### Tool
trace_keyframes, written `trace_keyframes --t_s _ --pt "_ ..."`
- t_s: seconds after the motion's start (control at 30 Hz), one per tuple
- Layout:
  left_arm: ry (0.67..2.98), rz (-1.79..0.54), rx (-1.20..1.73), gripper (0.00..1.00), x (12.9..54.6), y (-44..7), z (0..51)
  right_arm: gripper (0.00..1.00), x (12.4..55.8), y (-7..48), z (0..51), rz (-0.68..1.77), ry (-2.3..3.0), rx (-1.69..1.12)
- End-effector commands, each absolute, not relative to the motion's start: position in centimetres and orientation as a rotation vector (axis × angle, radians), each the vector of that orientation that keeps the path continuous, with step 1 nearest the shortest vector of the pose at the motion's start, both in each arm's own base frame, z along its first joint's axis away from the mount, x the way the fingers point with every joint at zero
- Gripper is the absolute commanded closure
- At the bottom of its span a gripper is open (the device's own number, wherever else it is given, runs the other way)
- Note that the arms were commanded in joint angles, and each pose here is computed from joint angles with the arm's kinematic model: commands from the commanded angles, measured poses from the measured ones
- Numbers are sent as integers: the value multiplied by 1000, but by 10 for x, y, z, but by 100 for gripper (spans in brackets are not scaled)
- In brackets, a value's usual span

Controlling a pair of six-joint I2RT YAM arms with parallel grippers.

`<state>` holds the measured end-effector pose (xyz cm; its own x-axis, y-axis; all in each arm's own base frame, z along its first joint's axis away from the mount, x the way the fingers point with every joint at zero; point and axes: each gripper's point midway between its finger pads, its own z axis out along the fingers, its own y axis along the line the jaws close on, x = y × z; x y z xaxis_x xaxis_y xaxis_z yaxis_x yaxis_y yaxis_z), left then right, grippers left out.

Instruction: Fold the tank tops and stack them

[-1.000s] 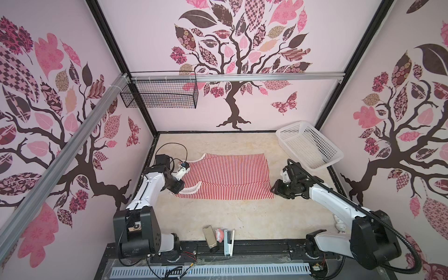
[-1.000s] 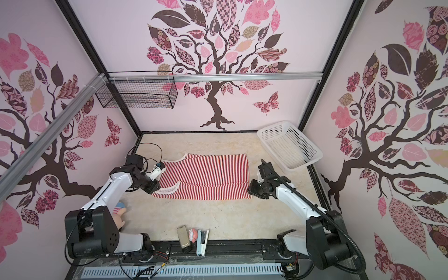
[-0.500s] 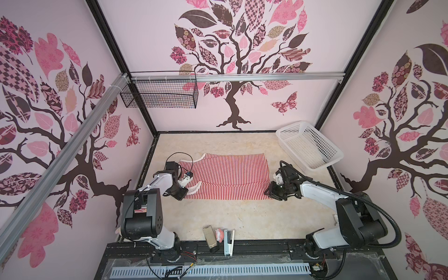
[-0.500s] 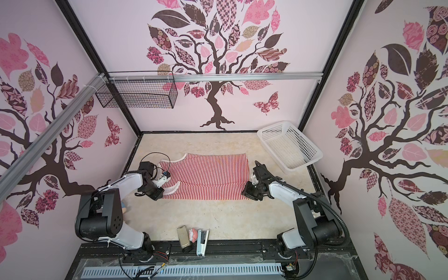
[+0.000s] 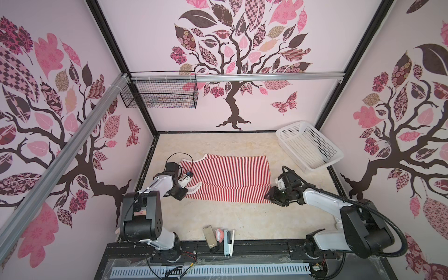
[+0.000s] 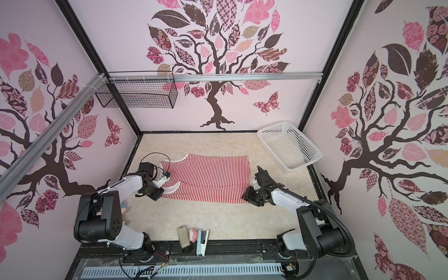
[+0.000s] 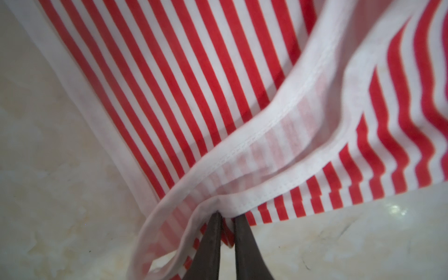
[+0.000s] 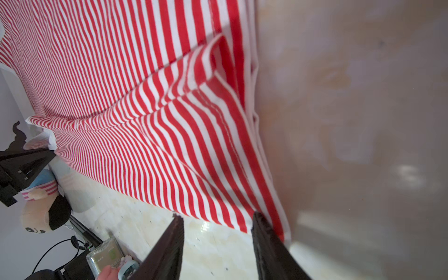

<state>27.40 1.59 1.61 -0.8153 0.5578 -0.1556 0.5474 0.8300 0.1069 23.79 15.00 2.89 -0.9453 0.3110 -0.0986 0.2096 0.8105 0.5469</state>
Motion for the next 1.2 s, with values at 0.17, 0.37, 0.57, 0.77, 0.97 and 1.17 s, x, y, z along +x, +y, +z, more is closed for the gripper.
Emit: trace_keyframes --t_s 0.17,0.37,0.57,0.77,0.97,1.17 --pt "2951 8 962 89 214 13 3 48 199 126 15 671 2920 509" --pt "2905 89 940 79 219 19 20 40 207 135 41 744 2866 424" --pt "2803 51 824 68 253 15 74 30 235 140 84 737 2785 347" --pt "2694 -37 700 64 303 2 117 30 274 144 103 675 2753 325" --pt "2676 -121 573 63 370 -8 131 28 331 148 115 602 2728 303" --pt "2724 -205 552 63 430 -29 112 28 392 142 101 617 2742 380"
